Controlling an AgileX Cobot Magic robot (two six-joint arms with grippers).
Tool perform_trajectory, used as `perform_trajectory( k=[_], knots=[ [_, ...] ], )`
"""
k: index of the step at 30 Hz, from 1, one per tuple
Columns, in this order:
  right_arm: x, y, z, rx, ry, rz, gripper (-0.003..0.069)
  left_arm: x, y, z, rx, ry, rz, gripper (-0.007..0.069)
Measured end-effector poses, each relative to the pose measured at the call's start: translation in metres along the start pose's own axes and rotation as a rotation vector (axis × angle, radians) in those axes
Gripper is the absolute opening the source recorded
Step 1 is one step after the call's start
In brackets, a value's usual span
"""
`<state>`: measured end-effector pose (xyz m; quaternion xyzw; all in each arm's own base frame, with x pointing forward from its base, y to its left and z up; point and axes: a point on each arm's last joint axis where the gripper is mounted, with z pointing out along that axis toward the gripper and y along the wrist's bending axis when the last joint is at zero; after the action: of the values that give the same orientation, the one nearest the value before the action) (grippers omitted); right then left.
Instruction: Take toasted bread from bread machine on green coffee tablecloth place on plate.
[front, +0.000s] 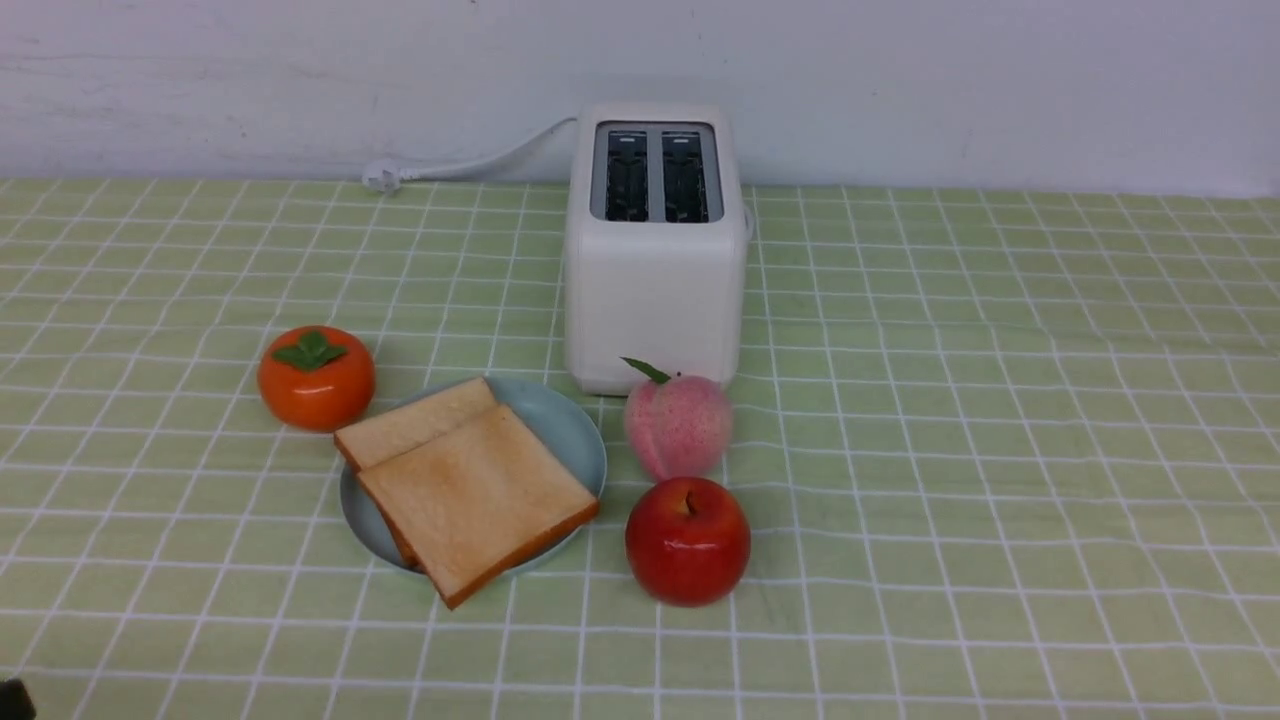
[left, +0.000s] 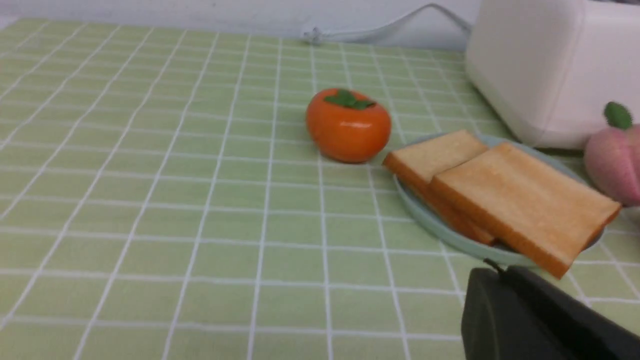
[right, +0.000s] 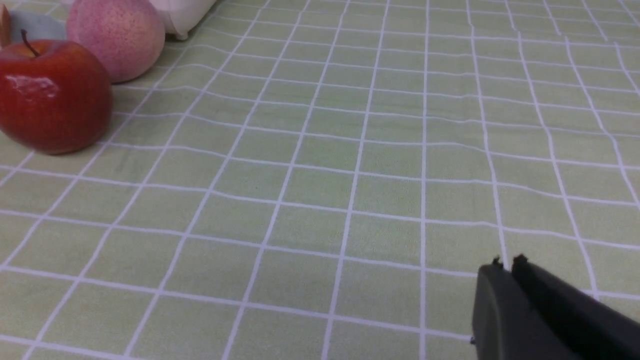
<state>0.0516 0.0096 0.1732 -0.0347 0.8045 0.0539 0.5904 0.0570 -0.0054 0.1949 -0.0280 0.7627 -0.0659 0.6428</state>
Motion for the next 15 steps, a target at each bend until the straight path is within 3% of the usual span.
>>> perform_trajectory(
  k=[6,15],
  knots=[
    [0.0,0.0,0.0,0.0,0.0,-0.001,0.0039,0.026,0.002,0.0,-0.002,0.151,-0.056,-0.0013],
    [0.0,0.0,0.0,0.0,0.001,-0.002,0.0053,0.026,0.002,0.0,-0.001,0.149,-0.059,-0.0013]
  ],
)
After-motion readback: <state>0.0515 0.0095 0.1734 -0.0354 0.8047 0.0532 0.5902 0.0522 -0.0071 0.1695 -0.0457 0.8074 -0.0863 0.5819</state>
